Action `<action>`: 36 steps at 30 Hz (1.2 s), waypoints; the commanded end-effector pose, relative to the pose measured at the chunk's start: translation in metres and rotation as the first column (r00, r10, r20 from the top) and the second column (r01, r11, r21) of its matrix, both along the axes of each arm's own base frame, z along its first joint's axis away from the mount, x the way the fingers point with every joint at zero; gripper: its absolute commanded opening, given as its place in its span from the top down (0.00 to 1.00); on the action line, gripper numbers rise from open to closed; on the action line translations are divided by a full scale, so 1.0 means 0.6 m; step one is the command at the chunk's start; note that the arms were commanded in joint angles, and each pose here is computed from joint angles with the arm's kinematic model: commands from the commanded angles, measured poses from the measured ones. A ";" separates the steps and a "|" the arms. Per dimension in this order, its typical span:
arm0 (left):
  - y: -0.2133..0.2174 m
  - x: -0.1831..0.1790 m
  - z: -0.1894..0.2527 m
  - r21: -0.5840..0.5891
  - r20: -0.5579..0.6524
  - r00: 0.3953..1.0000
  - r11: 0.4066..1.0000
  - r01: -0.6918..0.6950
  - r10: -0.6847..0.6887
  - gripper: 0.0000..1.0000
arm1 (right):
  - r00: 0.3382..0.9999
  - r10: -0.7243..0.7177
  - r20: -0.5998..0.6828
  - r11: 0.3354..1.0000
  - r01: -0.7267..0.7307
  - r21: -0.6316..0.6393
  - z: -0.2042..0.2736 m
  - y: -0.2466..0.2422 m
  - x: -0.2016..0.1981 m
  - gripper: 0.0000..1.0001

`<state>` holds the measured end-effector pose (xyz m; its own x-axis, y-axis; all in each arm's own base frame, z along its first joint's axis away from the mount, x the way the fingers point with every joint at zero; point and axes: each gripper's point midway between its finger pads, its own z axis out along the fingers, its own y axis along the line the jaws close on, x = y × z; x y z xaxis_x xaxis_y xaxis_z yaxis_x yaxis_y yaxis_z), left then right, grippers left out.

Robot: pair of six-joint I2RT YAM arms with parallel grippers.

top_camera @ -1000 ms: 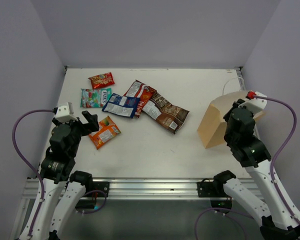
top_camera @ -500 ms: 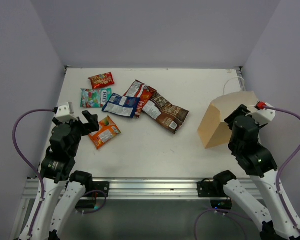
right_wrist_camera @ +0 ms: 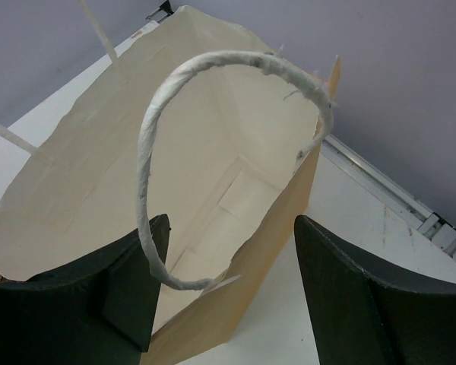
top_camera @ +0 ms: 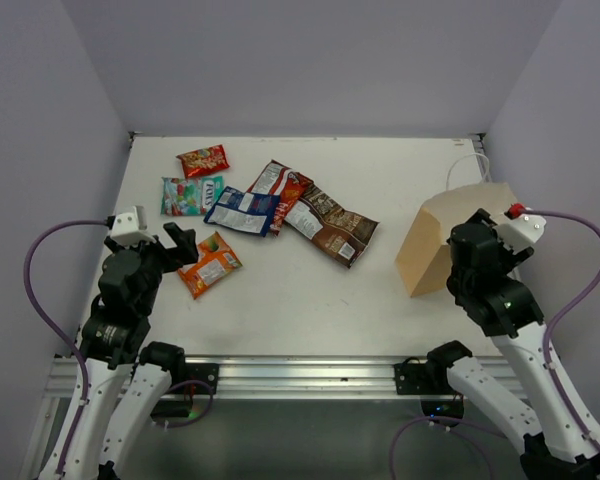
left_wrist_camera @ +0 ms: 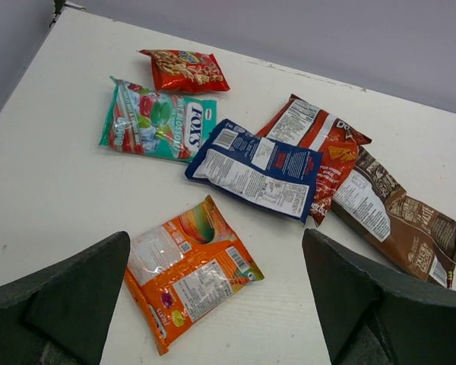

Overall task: Place the snacks into the paper bag
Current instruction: Adjust the paper bag at the center of the board.

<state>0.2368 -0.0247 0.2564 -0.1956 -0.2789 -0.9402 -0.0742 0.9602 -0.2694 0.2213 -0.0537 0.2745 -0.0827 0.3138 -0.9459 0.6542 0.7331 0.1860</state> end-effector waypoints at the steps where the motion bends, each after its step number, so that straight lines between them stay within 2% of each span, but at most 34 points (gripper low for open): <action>1: -0.001 0.004 0.018 -0.003 0.051 0.999 1.000 0.008 -0.008 0.00 | 0.996 -0.086 0.039 0.996 0.086 0.002 0.011 -0.012 0.004 0.29; 5: -0.001 0.003 0.019 -0.004 0.054 0.999 1.000 0.006 -0.006 0.00 | 0.994 -0.107 0.022 0.994 0.107 -0.014 0.005 -0.012 0.015 0.30; 9: -0.002 0.001 0.019 -0.004 0.056 0.998 1.000 0.011 -0.011 0.00 | 0.992 -0.125 0.008 0.992 0.125 -0.017 -0.004 -0.013 0.023 0.37; 12: -0.002 0.001 0.019 -0.005 0.057 0.998 1.000 0.011 -0.011 0.00 | 0.993 -0.117 -0.014 0.993 0.117 -0.014 -0.016 -0.010 0.031 0.39; 15: -0.001 0.000 0.021 -0.004 0.059 0.998 1.000 0.008 -0.008 0.00 | 0.993 -0.118 -0.026 0.993 0.118 -0.016 -0.023 -0.010 0.032 0.46; 16: -0.001 0.001 0.020 -0.005 0.059 0.998 1.000 0.009 -0.009 0.00 | 0.993 -0.118 -0.025 0.993 0.118 -0.014 -0.023 -0.011 0.031 0.52; 18: -0.001 0.001 0.020 -0.004 0.057 0.998 1.000 0.009 -0.009 0.00 | 0.994 -0.109 -0.027 0.994 0.109 -0.020 -0.022 -0.011 0.032 0.59; 19: -0.001 0.001 0.019 -0.004 0.056 0.998 1.000 0.009 -0.009 0.00 | 0.994 -0.104 -0.027 0.994 0.103 -0.021 -0.020 -0.011 0.032 0.68; 22: -0.001 0.002 0.018 -0.003 0.053 0.999 1.000 0.008 -0.008 0.00 | 0.998 -0.044 -0.043 0.998 0.043 -0.035 -0.018 -0.002 0.038 0.79; 23: -0.001 0.002 0.019 -0.004 0.056 0.998 1.000 0.008 -0.008 0.00 | 0.999 -0.013 -0.048 1.000 0.012 -0.028 -0.017 0.005 0.041 0.87; 27: -0.002 0.003 0.016 -0.001 0.050 0.999 1.000 0.010 -0.010 0.00 | 0.990 0.119 -0.080 0.991 -0.123 -0.046 -0.007 0.028 0.049 0.99; 30: -0.003 0.005 0.015 -0.001 0.047 0.999 1.000 0.011 -0.011 0.00 | 0.973 0.216 -0.082 0.974 -0.221 -0.049 0.005 0.046 0.051 1.00; 36: -0.020 0.011 0.005 -0.001 0.030 0.997 0.998 0.065 -0.065 0.00 | 0.942 0.313 -0.122 0.943 -0.323 -0.074 0.017 0.065 0.056 1.00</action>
